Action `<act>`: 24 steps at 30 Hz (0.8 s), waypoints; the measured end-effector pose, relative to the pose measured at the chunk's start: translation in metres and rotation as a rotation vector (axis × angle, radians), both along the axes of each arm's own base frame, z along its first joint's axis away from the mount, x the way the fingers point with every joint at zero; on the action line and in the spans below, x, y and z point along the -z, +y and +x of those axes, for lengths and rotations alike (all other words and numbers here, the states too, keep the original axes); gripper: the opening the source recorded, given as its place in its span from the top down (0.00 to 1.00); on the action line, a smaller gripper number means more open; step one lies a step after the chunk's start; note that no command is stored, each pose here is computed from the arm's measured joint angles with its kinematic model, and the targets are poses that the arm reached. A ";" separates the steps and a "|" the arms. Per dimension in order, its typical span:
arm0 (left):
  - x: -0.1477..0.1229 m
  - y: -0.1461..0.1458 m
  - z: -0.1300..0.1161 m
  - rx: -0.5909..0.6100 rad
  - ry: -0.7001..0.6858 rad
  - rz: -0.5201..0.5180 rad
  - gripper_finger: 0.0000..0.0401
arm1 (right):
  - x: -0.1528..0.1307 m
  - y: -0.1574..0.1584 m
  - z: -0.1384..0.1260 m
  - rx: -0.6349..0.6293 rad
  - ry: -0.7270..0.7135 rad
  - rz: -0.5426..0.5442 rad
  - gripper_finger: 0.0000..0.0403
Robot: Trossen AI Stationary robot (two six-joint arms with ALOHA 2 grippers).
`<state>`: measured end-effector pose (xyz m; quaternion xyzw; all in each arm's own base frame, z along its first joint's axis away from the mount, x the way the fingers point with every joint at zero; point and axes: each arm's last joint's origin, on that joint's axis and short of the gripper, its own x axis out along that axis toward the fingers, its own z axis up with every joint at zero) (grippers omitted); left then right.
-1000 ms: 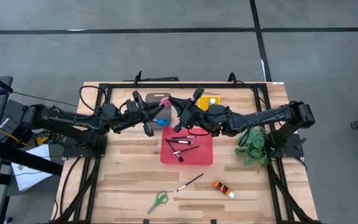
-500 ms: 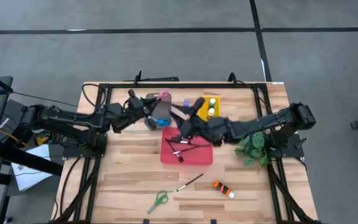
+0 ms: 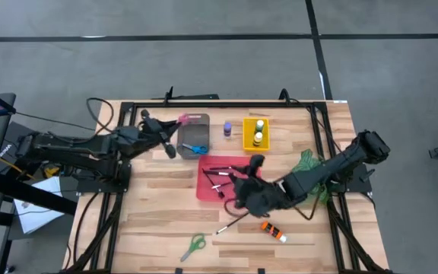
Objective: Pick & Place Paint Supplies
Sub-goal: Put the pink scissors into the black bin
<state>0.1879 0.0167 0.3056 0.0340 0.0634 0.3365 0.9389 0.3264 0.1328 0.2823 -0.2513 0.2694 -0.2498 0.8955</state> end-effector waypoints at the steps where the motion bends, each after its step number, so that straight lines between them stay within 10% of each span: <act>1: -0.004 -0.001 -0.004 0.013 -0.029 -0.006 0.97 | 0.004 0.005 -0.006 -0.007 0.023 0.036 0.69; 12: -0.056 0.002 -0.040 0.183 -0.280 -0.057 0.97 | 0.022 0.058 -0.056 -0.127 0.175 0.265 0.69; 24: -0.063 0.066 -0.003 0.198 -0.143 -0.390 0.97 | 0.026 0.066 -0.067 -0.206 0.305 0.288 0.69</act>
